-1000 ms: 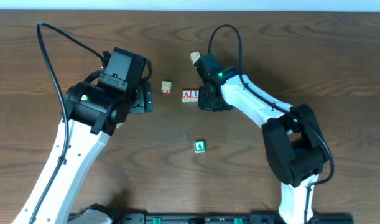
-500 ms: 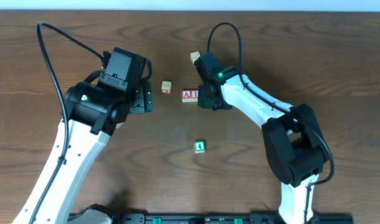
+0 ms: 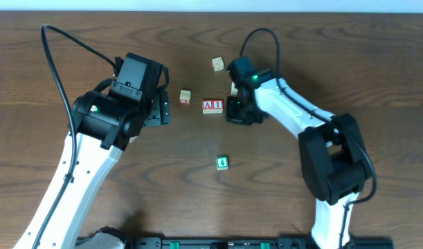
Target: Spell out Ai2
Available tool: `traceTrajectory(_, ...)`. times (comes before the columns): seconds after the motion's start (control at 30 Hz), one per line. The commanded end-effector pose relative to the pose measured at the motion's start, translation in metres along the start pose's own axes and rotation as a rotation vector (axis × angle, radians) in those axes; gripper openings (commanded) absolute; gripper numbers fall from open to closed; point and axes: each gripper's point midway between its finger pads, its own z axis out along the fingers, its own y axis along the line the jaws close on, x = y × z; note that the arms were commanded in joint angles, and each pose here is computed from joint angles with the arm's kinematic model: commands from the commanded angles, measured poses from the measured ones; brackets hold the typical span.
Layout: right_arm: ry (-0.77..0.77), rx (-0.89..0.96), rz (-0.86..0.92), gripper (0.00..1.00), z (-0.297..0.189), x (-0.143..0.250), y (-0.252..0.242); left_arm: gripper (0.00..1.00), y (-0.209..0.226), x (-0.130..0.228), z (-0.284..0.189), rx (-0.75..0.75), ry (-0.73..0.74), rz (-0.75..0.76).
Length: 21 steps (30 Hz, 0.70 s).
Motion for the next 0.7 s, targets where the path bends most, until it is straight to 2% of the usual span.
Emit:
traceTrajectory(0.0,-0.038,-0.038,-0.015,0.08,-0.023,-0.019,0.002,0.95,0.001,-0.001,-0.004,0.006,-0.008,-0.010)
traceTrajectory(0.33,-0.214,0.112,-0.087,0.15,-0.037,-0.053,-0.013,0.95,0.001,-0.001,-0.004,0.006,-0.008,-0.011)
traceTrajectory(0.67,-0.255,0.171,-0.123,0.17,-0.035,-0.056,-0.014,0.95,0.001,-0.001,-0.004,0.006,-0.007,-0.010)
